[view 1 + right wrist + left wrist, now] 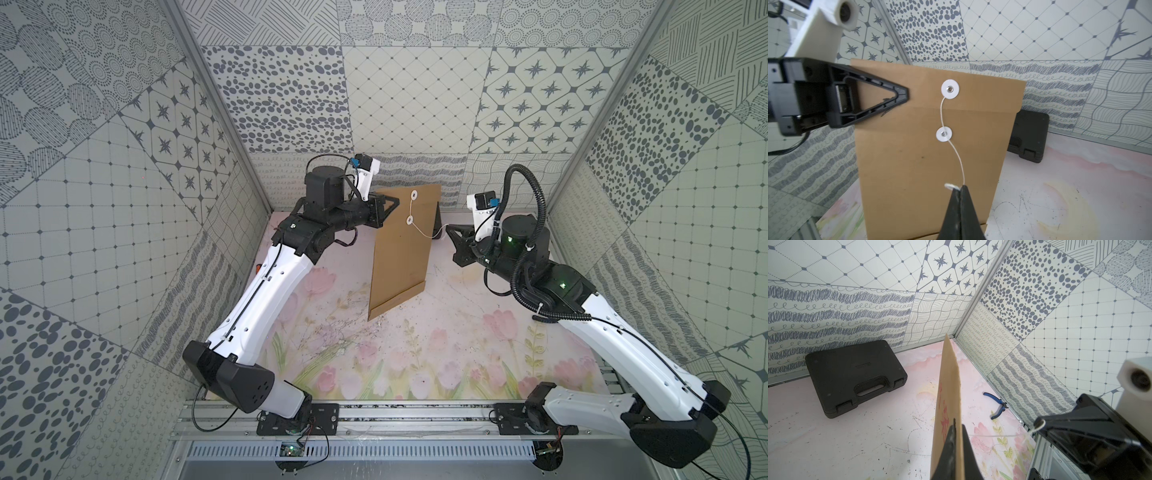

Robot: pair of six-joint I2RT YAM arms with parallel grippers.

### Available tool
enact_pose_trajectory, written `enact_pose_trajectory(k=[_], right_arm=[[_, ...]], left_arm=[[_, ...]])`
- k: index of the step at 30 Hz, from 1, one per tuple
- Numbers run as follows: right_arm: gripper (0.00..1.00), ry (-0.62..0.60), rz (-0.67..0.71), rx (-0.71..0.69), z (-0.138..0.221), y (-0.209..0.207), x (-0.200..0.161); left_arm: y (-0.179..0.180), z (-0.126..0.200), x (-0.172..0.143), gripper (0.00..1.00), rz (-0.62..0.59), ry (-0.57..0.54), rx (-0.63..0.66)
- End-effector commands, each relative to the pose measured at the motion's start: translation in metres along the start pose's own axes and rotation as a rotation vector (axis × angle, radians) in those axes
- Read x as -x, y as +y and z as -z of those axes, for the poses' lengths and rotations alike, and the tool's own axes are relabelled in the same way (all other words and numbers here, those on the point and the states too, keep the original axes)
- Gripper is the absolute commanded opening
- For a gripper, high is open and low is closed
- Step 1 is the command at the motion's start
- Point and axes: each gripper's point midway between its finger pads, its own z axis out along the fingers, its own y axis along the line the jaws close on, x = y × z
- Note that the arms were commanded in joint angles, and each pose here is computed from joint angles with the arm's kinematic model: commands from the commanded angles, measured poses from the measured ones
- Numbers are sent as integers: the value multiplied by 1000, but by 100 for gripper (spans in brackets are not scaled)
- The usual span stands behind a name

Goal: Close the mouth of the file bag
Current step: Adjust the file bag.

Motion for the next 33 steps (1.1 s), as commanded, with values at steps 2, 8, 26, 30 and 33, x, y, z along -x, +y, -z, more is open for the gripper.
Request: enact_pose_trajectory(k=[2, 8, 26, 30, 33], right_arm=[[0, -42, -87, 176, 12, 39, 11], [0, -29, -109, 288, 16, 71, 6], [0, 43, -119, 307, 0, 78, -33], [0, 40, -114, 270, -2, 67, -35], [0, 40, -109, 245, -3, 58, -35]], left_arm=[[-12, -1, 34, 0, 29, -136, -95], [-17, -4, 46, 0, 48, -172, -157], [-70, 21, 71, 0, 59, -187, -393], [-81, 29, 71, 0, 53, -178, -435], [-89, 34, 70, 0, 42, -167, -460]])
